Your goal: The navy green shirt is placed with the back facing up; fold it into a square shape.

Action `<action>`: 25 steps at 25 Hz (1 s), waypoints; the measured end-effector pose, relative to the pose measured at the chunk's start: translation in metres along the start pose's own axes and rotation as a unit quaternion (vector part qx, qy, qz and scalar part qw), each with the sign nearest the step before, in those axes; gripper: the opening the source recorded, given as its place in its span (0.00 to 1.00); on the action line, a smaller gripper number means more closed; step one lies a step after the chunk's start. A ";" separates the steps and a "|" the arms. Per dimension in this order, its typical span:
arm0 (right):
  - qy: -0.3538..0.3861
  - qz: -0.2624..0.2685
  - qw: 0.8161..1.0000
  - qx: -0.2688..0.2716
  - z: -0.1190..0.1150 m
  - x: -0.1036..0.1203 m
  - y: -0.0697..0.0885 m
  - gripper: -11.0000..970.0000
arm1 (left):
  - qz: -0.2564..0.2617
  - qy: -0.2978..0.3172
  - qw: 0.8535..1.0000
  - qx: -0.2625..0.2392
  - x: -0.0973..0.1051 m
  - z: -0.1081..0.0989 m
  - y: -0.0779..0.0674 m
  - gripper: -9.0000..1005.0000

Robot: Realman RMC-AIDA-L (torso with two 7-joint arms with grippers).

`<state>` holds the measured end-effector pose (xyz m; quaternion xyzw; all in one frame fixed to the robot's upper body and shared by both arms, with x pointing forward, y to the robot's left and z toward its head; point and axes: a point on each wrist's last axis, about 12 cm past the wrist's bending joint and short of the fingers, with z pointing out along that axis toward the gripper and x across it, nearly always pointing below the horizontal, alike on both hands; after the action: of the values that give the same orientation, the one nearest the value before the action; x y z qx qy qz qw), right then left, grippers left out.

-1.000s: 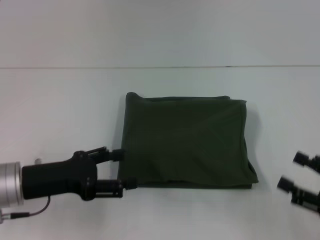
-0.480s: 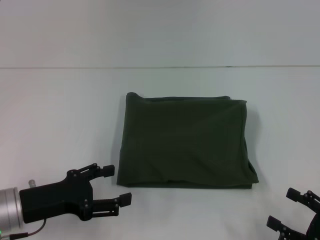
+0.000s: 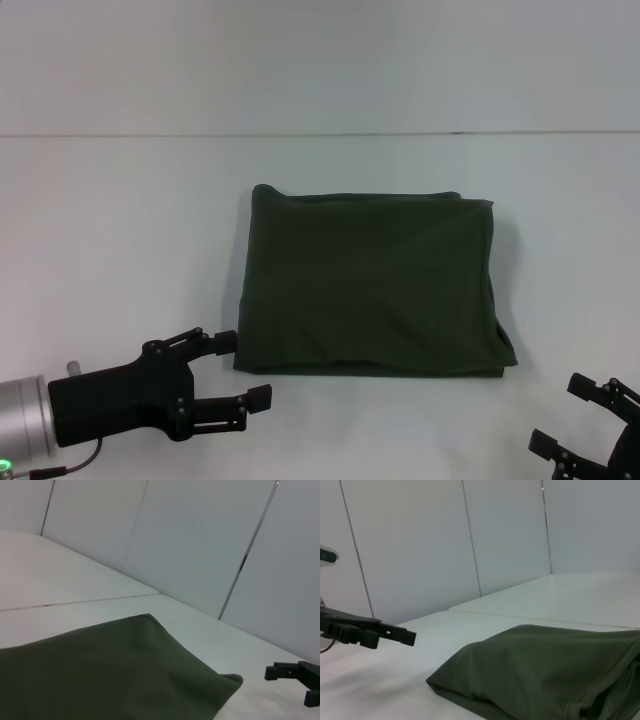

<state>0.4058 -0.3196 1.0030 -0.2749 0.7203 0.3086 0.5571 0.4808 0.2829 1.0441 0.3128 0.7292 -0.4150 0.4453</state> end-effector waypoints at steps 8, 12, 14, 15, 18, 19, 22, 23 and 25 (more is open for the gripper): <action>0.001 -0.001 1.000 0.000 0.000 0.000 0.000 0.96 | -0.001 -0.001 1.000 0.001 -0.001 0.001 0.000 0.95; 0.001 -0.003 1.000 -0.003 0.002 -0.001 0.000 0.96 | -0.002 -0.002 1.000 0.000 0.000 0.001 0.000 0.95; 0.000 -0.004 1.000 -0.005 0.003 -0.002 -0.001 0.96 | -0.002 -0.002 1.000 0.002 0.000 0.001 -0.001 0.95; -0.001 -0.004 1.000 -0.005 0.003 -0.002 -0.001 0.96 | -0.002 -0.002 1.000 0.002 0.000 0.001 -0.001 0.95; -0.001 -0.004 1.000 -0.007 0.004 -0.003 -0.002 0.96 | -0.003 -0.002 1.000 0.002 0.000 0.001 -0.001 0.95; -0.001 -0.004 1.000 -0.007 0.005 -0.003 -0.002 0.96 | -0.003 -0.002 1.000 0.002 0.000 0.001 -0.001 0.95; -0.002 -0.005 1.000 -0.008 0.005 -0.003 -0.002 0.96 | -0.003 -0.002 1.000 0.001 -0.001 0.001 0.000 0.95; -0.002 -0.005 1.000 -0.008 0.005 -0.003 -0.002 0.96 | -0.003 -0.002 1.000 0.002 -0.001 0.002 0.000 0.95; -0.002 -0.005 1.000 -0.008 0.006 -0.003 -0.002 0.96 | -0.003 -0.003 1.000 0.002 -0.001 0.003 0.000 0.95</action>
<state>0.4118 -0.3166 1.0049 -0.2827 0.7152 0.3120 0.5579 0.4820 0.2800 1.0445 0.3108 0.7278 -0.4188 0.4453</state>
